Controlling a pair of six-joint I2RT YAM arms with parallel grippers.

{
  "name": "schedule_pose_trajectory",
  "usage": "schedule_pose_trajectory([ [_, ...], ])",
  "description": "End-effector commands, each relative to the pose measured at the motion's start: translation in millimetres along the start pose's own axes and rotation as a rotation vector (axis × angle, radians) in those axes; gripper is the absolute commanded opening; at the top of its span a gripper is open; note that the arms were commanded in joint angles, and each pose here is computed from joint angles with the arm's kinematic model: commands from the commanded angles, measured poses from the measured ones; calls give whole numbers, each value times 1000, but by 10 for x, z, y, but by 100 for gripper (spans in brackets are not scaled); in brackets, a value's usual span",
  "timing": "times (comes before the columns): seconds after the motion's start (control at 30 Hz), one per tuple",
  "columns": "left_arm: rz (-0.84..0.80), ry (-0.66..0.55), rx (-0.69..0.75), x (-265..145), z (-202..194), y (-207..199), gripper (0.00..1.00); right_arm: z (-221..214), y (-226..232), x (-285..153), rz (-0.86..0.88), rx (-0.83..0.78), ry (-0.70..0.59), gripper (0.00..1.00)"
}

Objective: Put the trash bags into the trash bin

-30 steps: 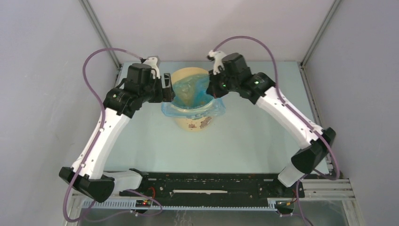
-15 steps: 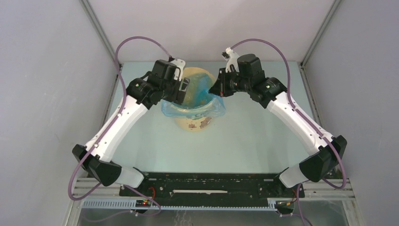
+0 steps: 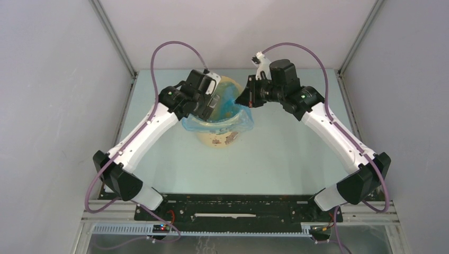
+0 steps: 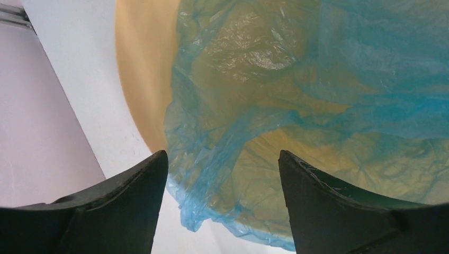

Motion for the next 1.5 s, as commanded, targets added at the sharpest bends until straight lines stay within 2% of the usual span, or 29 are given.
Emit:
schedule_pose_trajectory([
  [0.0,39,-40,38,-7,96,2,79,134,104,-127,37,-4,-61,0],
  [0.27,162,-60,-1,-1,185,80,39,140,80,-136,31,17,-66,0],
  [0.33,179,-66,-4,-8,179,92,27,153,50,-133,29,39,-72,0],
  [0.43,237,-81,-27,-52,177,141,3,168,-18,-125,26,79,-79,0],
  [0.47,253,-94,-42,-77,180,158,1,176,-44,-129,25,93,-86,0],
  [0.63,261,-179,-177,-216,167,262,0,223,-264,-138,0,194,-127,0],
  [0.83,151,-194,-484,-158,10,539,0,267,-711,-117,-38,342,-170,0],
  [0.97,24,-185,-701,20,-182,669,0,232,-971,-55,-48,438,-171,0],
  [1.2,-283,-176,-1133,456,-590,831,0,78,-1365,164,-51,588,-93,0],
  [1.3,-368,-164,-1217,576,-706,827,0,-21,-1477,215,-57,640,-49,0],
  [1.4,-437,-155,-1254,631,-769,747,0,-78,-1447,213,-40,603,-10,0],
  [1.47,-450,-160,-1261,623,-801,719,0,-89,-1378,176,-13,547,5,11],
])
Point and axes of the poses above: each gripper's point midway between its finger pads, its own x axis out along the fingers, its own y axis along the line the jaws close on, z = x × y, the point moved 10 cm from there along -x, back along the fingers, and after that the axes turned 2 degrees about -x, right-handed, at the moved point
